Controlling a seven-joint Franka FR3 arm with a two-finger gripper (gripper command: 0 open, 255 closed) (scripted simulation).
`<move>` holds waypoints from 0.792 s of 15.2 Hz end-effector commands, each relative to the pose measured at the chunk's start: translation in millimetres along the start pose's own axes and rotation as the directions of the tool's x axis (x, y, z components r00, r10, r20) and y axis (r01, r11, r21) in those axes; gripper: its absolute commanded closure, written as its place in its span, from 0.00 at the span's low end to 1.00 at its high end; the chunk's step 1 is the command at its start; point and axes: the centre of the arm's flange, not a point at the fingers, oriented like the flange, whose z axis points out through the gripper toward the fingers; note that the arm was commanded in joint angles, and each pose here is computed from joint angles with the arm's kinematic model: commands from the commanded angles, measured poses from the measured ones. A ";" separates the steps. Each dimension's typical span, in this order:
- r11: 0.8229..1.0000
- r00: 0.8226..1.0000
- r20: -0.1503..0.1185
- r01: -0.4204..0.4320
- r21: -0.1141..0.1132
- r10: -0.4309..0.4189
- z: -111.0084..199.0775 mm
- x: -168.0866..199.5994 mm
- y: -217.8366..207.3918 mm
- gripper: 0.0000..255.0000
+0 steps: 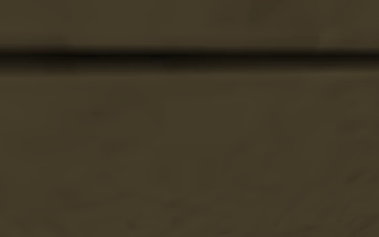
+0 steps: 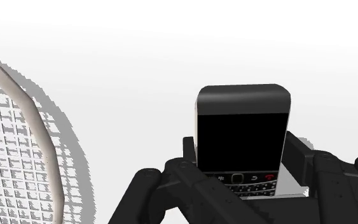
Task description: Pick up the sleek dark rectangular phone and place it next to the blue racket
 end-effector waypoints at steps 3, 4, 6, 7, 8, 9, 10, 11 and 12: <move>1.000 1.000 0.000 0.000 0.000 0.000 21.2 -1.1 -0.5 1.00; 1.000 1.000 0.000 0.000 0.000 0.000 26.5 -1.3 -0.8 1.00; 1.000 1.000 0.000 0.000 0.000 0.000 36.6 -1.5 -1.4 1.00; 1.000 1.000 0.000 0.000 0.000 0.000 36.6 -1.5 -1.4 1.00; 1.000 1.000 0.000 0.000 0.000 0.000 36.6 -1.5 -1.4 1.00; 1.000 1.000 0.000 0.000 0.000 0.000 36.6 -1.5 -1.4 1.00; 1.000 1.000 0.000 0.000 0.000 0.000 36.6 -1.5 -1.4 1.00; 1.000 1.000 0.000 0.000 0.000 0.000 36.6 -1.5 -1.4 1.00; 1.000 1.000 0.000 0.000 0.000 0.000 36.6 -1.5 -1.4 1.00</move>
